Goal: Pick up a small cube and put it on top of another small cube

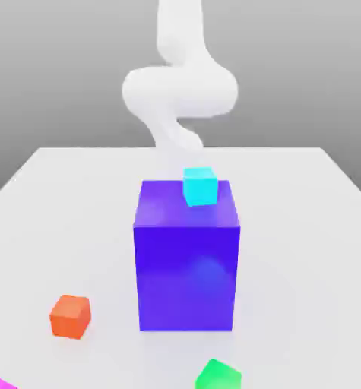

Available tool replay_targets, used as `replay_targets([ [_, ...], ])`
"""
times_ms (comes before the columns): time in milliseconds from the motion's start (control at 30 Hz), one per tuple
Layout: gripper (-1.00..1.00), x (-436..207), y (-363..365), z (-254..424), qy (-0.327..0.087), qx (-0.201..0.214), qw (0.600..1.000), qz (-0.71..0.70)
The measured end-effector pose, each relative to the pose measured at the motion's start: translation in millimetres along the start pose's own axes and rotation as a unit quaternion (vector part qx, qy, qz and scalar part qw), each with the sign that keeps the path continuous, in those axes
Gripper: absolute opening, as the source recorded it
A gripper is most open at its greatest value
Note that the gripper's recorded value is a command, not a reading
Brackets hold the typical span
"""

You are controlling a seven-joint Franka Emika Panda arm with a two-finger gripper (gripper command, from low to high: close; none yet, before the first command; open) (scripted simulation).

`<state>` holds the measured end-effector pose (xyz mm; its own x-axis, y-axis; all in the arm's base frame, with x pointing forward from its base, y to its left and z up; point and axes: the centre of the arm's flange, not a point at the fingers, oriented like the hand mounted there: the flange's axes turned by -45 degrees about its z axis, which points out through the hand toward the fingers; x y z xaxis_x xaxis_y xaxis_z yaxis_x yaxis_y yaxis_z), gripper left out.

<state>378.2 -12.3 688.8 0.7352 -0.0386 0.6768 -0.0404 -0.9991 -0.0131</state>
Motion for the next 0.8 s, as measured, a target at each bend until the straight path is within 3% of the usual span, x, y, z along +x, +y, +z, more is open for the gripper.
replay_targets([
  [400,0.00,-1.6,77.8,190.7,-0.134,-0.041,0.988,0.064],
  [800,0.00,-89.0,177.0,367.5,-0.262,-0.070,0.953,0.136],
])
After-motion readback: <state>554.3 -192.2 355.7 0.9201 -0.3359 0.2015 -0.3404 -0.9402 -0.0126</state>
